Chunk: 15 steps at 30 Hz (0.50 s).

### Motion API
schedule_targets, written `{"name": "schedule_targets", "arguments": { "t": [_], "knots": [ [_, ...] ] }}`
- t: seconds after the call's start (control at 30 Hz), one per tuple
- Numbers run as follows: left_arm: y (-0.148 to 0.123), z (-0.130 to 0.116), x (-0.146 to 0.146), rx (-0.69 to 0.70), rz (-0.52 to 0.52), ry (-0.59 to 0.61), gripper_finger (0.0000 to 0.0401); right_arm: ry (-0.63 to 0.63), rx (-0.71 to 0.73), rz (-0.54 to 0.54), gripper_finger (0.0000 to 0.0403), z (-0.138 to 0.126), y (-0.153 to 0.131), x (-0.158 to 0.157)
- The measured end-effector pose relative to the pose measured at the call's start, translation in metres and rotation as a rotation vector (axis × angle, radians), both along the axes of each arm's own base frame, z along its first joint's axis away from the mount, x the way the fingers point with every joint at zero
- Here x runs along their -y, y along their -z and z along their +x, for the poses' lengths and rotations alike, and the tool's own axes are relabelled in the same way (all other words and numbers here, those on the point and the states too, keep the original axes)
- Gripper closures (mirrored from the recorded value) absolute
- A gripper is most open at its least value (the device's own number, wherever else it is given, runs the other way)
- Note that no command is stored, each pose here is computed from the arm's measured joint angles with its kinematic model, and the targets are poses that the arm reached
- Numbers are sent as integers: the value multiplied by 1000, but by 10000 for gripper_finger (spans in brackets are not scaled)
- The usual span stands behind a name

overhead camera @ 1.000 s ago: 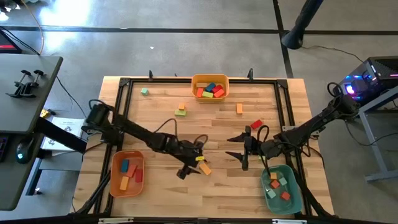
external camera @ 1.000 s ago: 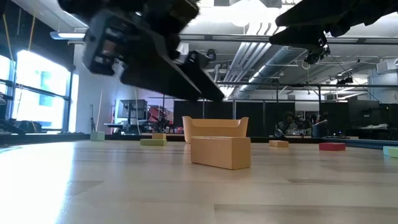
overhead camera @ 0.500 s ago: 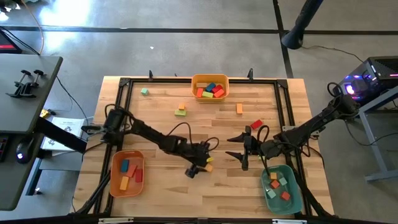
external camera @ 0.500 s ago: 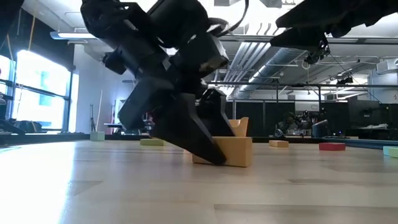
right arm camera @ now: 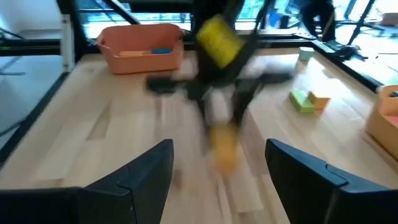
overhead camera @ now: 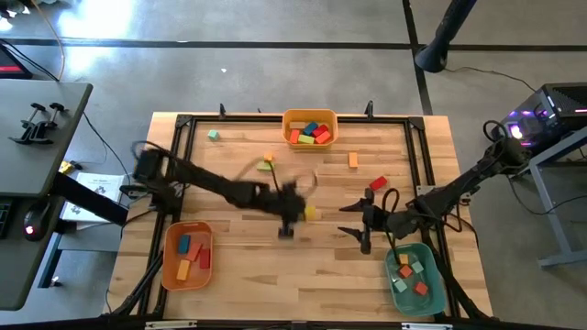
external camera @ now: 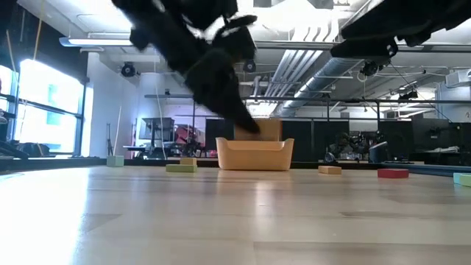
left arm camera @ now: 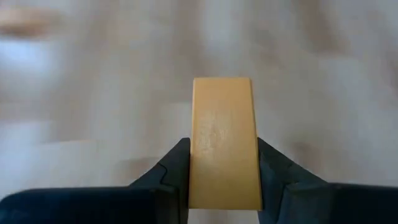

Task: Sort blocks by size
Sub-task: Put the yellow wide rectangular block into the yellow bin

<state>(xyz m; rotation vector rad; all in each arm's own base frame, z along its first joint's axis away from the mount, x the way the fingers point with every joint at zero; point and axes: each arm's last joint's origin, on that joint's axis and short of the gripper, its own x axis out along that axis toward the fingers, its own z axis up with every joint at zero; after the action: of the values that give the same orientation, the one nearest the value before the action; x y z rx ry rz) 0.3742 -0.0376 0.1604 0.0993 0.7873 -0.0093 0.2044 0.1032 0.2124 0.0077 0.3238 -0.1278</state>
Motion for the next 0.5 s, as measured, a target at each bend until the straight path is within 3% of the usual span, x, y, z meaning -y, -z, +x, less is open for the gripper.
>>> {"name": "schedule_targets", "arguments": {
  "t": [0.13,0.23,0.37,0.5],
  "knots": [
    [-45,-16,-49,68,122,-282,309,54,-8,-43,151,-2,0,3],
    [-62,-23,-99,89,137,-443,309,89,-12,-91,151,1,0,10],
    [-80,-20,-174,13,131,-551,309,136,-34,-121,151,6,1,23],
    [-78,-5,-235,-159,92,-560,309,177,-94,-127,151,11,6,41]
  ]
}}
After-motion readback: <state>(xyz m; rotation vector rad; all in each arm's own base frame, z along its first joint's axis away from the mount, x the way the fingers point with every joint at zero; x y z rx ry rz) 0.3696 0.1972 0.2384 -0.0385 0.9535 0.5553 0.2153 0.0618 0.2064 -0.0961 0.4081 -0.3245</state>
